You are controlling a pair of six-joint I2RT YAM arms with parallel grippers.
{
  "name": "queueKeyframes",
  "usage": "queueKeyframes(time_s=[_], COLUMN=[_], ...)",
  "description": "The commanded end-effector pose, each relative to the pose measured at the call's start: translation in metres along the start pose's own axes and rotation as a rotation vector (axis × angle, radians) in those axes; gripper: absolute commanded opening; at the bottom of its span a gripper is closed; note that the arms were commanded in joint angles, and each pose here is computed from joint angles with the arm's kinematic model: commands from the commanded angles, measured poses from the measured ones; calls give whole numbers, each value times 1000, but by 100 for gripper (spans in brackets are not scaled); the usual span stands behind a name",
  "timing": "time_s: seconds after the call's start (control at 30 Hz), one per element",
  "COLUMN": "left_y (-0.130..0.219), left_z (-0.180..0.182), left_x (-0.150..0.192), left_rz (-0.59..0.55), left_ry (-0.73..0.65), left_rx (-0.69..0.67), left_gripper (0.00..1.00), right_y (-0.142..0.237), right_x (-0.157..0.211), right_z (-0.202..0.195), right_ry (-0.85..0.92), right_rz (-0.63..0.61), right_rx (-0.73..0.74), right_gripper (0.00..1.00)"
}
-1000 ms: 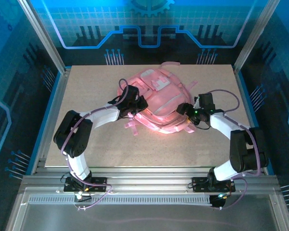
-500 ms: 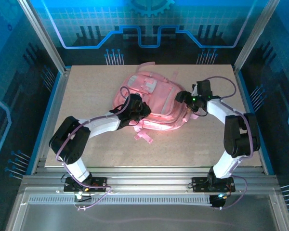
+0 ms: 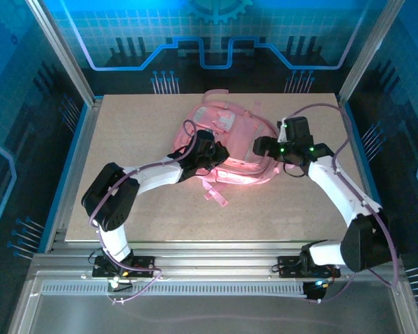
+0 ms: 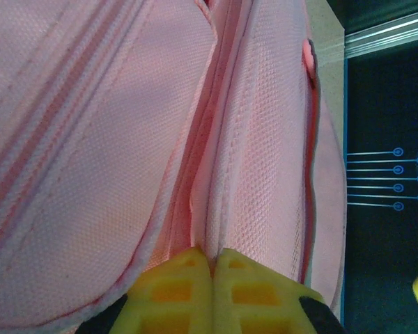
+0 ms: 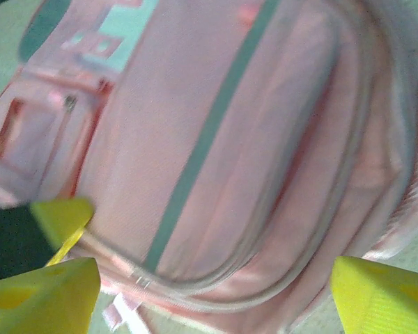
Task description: Pack books, pencil case, and school supplies into a backpack
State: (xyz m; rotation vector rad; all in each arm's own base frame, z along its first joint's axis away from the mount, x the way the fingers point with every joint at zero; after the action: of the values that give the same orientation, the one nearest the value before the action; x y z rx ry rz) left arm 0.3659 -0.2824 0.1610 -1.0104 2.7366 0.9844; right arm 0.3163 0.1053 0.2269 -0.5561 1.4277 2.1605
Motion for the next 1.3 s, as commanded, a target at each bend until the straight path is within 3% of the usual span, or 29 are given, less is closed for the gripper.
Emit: queueKeyframes(time_s=[0.0,0.2,0.57,0.9,1.13,1.27], left_y=[7,7,13,17,21,24], left_z=[-36,-38,-39,-35,-32,-33], left_x=[-3,-3,-3,1,-2,-6], left_rz=[-10,-7,-15,-5,-16,-28], left_ry=[-14,-10,-6,15,7,-5], left_rx=[151,162,184,192,183,180], left_gripper=[0,0,0,0,0,0], right_y=[-4,-27,-64,-78,-58,-41], right_x=[28,43,50,37,39,42], right_z=[15,45,48,53,30,9], right_ry=[40,90,138,37,74,77], right_rz=[79,101,78,-20,-22,11], right_rx=[-8,43,339,392,455,392], right_gripper=[86,87,89,89,88,87])
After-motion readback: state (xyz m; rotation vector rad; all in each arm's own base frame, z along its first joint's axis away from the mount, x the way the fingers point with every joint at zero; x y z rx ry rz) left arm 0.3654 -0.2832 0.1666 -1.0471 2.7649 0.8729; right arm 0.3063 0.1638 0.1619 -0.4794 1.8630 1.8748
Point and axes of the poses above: each hand's point on the last joint's axis, 136 mm out from that joint toward the fingers, its own y axis back along the fingers, its own z axis along the line the jaws close on, x = y × z, the point moved 6 cm from there along y, back along the fingers, and after that the axes turned 4 degrees about y, right-handed, at the moved point
